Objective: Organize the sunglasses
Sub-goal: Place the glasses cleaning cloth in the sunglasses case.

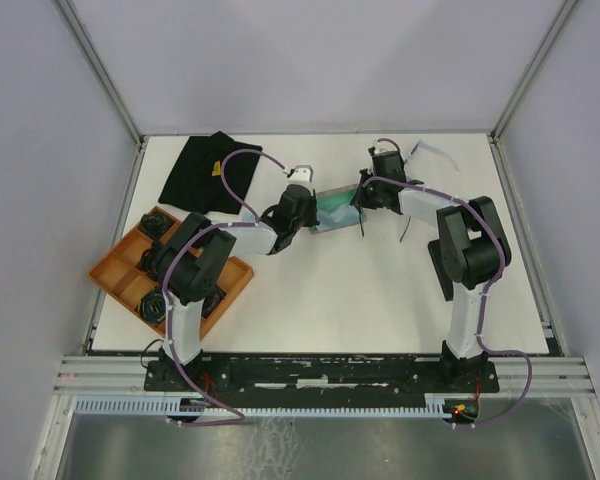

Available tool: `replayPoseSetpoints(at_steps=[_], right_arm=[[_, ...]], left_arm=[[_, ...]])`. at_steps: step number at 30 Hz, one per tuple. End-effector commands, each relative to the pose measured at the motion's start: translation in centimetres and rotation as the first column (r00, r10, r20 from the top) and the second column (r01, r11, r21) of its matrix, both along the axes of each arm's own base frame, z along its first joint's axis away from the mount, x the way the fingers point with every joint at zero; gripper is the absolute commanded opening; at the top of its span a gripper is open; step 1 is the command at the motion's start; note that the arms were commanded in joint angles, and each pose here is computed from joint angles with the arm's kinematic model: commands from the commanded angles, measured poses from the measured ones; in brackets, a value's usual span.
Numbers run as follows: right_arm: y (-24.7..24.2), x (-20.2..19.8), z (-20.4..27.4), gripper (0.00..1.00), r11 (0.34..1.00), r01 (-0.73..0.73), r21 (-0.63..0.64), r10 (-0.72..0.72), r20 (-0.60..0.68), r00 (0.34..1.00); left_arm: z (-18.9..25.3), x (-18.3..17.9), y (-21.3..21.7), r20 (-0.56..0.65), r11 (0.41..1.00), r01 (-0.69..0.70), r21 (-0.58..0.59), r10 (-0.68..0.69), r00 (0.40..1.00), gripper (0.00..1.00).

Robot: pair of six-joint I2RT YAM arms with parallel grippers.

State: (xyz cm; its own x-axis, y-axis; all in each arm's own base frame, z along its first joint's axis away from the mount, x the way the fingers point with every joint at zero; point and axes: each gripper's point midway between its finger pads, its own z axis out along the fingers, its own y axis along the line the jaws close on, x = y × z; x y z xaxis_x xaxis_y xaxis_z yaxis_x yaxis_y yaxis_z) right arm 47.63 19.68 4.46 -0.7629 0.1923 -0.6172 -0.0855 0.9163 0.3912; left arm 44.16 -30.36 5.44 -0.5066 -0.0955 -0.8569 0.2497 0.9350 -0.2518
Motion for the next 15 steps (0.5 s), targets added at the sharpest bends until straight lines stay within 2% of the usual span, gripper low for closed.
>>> replayPoseSetpoints(at_steps=[1,15], right_arm=[[0.32,1.59,1.3,0.0,1.0,-0.007,0.011,0.006,0.05,0.999],[-0.07,1.56,1.68,0.0,1.0,0.008,0.01,-0.009,0.079,0.997]], left_arm=[[2.58,1.99,-0.57,0.094,1.0,0.01,-0.006,-0.009,0.996,0.03],[2.38,2.1,-0.58,0.098,1.0,0.015,-0.003,-0.015,0.995,0.03]])
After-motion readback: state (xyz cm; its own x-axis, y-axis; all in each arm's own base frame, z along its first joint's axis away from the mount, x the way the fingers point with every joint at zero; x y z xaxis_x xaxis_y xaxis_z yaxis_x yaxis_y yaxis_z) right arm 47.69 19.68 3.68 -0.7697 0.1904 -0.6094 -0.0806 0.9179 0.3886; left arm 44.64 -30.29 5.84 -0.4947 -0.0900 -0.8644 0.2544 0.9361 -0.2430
